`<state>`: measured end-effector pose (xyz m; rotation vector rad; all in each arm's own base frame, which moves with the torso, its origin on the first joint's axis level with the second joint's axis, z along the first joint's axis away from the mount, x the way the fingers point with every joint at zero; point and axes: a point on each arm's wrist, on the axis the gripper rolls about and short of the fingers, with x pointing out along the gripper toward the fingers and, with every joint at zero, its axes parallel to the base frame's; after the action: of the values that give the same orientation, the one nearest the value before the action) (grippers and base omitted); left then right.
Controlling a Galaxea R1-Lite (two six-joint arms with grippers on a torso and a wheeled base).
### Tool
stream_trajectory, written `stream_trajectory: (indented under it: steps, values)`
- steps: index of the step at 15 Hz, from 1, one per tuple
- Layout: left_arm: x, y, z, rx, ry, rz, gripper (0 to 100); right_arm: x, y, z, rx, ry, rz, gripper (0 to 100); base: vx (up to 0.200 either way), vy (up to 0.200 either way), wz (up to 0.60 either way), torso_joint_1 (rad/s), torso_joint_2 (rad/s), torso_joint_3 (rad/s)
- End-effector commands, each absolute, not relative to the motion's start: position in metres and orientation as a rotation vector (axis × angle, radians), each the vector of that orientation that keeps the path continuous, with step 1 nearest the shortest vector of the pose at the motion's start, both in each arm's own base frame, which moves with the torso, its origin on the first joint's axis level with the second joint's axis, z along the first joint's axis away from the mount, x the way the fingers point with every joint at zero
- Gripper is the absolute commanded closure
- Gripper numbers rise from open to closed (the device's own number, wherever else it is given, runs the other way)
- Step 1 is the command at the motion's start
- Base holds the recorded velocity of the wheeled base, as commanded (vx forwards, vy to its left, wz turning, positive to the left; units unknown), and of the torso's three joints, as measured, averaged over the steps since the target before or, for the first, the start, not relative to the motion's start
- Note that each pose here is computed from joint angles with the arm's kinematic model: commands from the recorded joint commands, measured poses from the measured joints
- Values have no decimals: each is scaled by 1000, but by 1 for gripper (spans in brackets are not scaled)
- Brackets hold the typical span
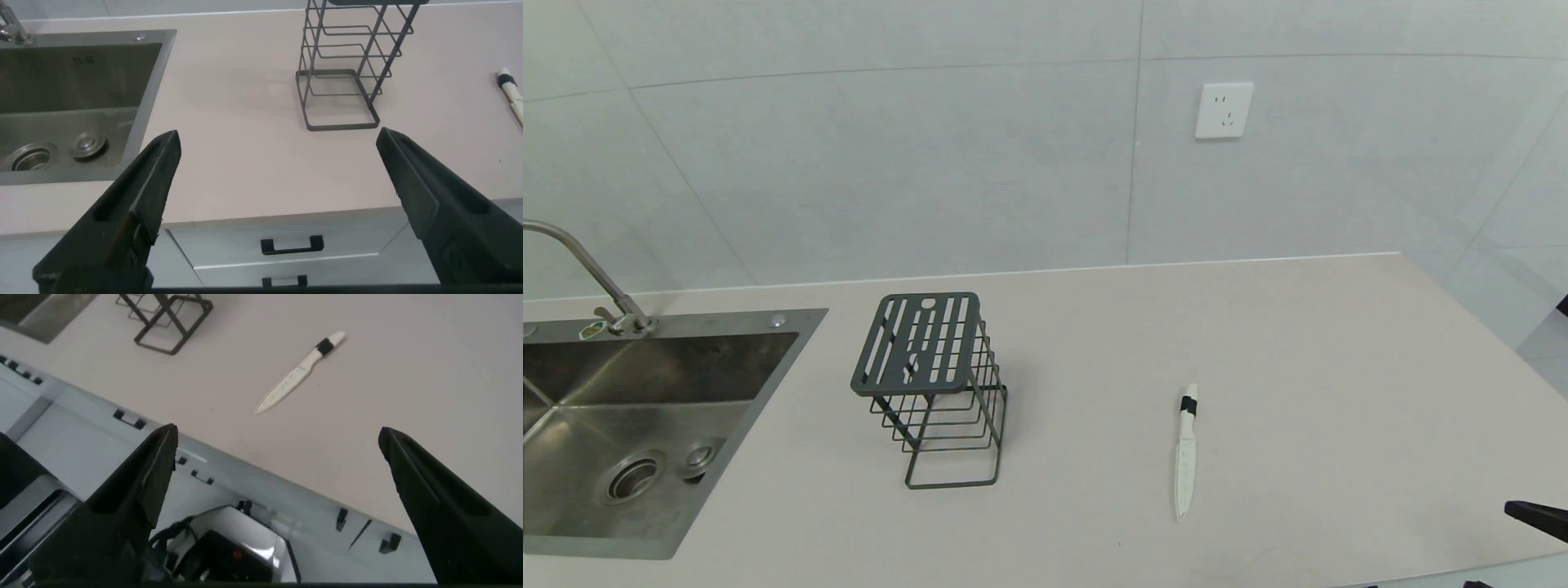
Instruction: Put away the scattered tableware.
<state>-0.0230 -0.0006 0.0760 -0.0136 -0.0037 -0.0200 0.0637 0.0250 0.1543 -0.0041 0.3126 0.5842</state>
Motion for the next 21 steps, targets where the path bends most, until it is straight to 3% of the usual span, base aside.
stream_trajectory:
  steps: [1,6,13,15,21]
  values:
    - [-23,-1,76,-14,-3,-20,0,94,34,149,-103,433,623,0,0,0,0,0,0,0]
    - [-23,-1,76,-15,-3,-20,0,145,70,146,-272,551,747,0,0,0,0,0,0,0]
    - [-23,-1,76,-12,-1,-20,0,190,108,131,-134,637,555,0,0,0,0,0,0,0]
    - [-23,-1,76,-12,-1,-20,0,211,139,121,-21,664,452,0,0,0,0,0,0,0]
    - [-23,-1,76,-14,-3,-20,0,264,177,89,-36,715,329,0,0,0,0,0,0,0]
